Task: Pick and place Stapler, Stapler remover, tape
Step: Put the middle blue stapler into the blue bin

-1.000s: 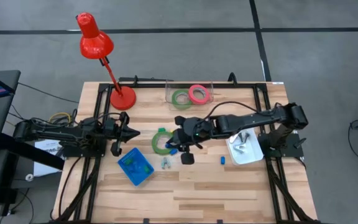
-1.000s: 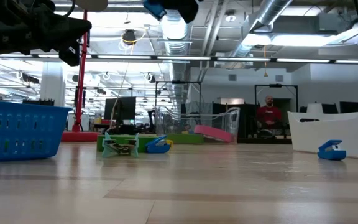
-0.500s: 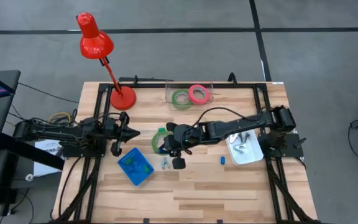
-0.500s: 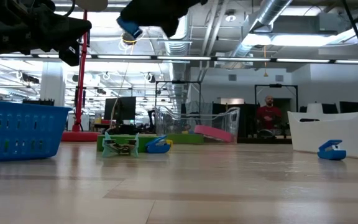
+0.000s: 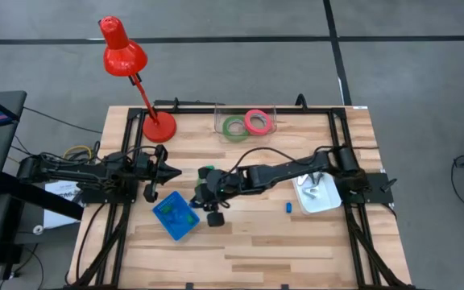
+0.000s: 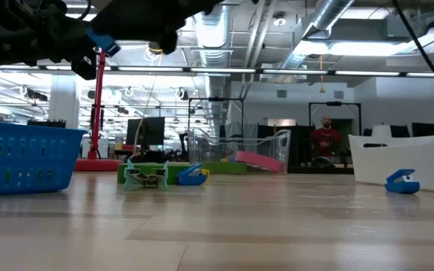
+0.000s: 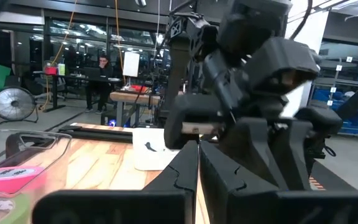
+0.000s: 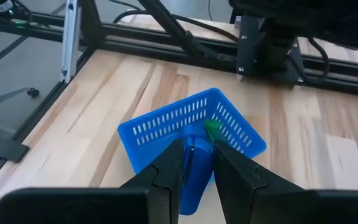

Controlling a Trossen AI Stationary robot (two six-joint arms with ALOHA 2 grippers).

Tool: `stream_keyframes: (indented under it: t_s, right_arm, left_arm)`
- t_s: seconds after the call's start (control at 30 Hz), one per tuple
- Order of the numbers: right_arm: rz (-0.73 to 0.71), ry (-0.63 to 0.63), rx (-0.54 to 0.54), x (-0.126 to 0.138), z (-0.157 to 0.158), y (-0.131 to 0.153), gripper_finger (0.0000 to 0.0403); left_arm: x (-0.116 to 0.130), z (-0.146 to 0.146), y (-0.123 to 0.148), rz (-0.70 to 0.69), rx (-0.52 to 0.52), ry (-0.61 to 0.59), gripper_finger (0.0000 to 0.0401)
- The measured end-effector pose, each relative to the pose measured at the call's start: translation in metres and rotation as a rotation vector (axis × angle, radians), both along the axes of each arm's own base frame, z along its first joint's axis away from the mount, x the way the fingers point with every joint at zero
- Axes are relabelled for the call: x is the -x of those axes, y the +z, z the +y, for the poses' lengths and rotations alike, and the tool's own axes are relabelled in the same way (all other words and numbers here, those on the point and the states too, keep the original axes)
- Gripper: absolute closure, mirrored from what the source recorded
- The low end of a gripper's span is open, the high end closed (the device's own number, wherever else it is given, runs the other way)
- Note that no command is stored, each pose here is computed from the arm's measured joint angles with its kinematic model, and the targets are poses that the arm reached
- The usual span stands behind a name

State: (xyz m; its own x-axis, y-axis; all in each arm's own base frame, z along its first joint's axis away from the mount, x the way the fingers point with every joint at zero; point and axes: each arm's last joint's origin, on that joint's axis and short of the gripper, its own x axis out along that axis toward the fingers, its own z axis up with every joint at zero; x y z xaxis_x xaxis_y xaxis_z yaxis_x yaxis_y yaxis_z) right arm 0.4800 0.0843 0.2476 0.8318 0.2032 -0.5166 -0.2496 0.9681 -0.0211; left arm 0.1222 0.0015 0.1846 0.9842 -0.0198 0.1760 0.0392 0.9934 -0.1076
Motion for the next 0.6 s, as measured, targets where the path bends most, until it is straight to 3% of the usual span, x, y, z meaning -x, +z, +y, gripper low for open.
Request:
stream_keyframes:
  t_s: [0.6]
  right_arm:
    - [-0.007,0.004,-0.003,-0.05,0.009,-0.038,0.0329]
  left_arm:
    - [0.0,0.0,0.0,0.0,0.0,0.0,0.0393]
